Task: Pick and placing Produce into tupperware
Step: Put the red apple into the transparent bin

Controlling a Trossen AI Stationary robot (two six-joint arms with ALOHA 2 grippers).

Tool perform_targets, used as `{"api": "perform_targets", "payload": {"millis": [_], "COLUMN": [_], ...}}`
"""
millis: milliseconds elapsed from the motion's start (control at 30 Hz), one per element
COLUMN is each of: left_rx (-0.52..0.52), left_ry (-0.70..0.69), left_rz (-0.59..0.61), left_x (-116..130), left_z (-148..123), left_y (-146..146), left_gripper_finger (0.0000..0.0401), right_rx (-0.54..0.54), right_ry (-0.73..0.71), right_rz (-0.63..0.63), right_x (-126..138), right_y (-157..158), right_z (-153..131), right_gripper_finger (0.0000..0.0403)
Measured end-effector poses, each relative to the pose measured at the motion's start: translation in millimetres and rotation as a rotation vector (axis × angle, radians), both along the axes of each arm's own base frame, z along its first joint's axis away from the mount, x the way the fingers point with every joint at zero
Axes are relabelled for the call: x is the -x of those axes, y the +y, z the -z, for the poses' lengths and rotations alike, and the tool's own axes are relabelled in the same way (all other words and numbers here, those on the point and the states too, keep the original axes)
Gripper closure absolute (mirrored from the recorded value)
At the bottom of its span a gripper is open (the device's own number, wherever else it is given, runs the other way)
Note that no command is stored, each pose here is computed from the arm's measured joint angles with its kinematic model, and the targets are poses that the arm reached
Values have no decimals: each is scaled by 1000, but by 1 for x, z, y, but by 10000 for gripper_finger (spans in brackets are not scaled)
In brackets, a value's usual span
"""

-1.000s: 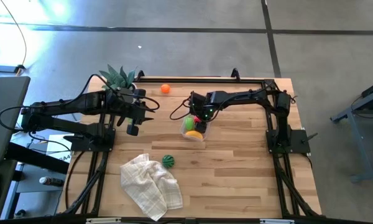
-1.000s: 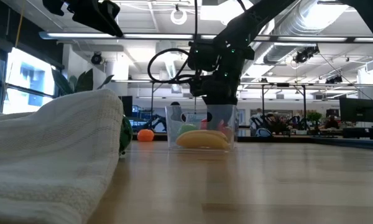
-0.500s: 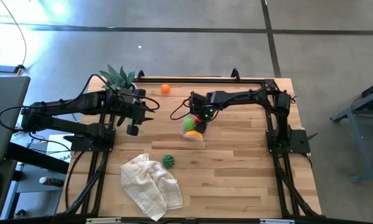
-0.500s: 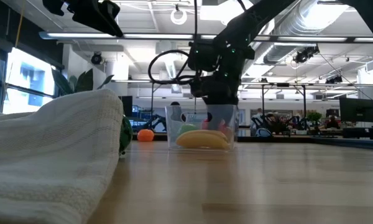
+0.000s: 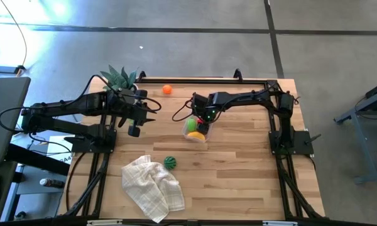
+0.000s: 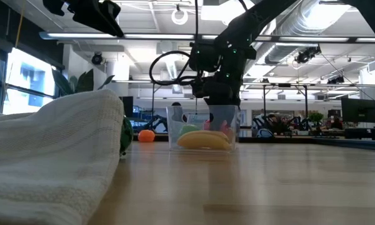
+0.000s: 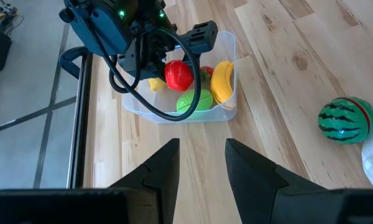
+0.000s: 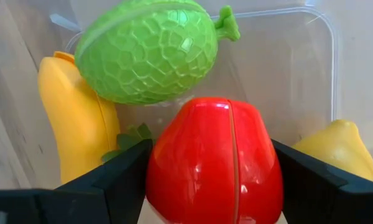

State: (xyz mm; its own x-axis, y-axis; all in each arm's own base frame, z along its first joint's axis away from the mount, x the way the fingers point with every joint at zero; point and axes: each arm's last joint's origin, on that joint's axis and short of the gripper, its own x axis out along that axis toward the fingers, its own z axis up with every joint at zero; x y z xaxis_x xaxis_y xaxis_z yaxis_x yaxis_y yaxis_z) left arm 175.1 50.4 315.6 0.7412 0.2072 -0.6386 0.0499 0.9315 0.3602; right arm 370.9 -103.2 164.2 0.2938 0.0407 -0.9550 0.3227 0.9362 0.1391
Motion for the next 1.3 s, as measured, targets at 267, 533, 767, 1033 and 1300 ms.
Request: {"api": "perform_targets", "payload": {"millis": [267,533,767,1033,1300], "left_rx": [0,0,0,0,0], "left_ry": [0,0,0,0,0], "left_rz": [0,0,0,0,0], "left_x": [0,0,0,0,0], "left_z": [0,0,0,0,0], "left_y": [0,0,0,0,0], "left_gripper_finger": [284,284,284,284,284], "right_rx": [2,20,16,7,22], "right_ry": [-17,-15,-46,-32,-22], "right_rz": [-20,-18,17,45,55], "right_x": [-4,-5,-8,-7,-7], "right_y": [7,6,6,6,7], "right_z": [-2,-4,-5,-4,-4], "right_gripper_finger": [118,118,118,118,118]}}
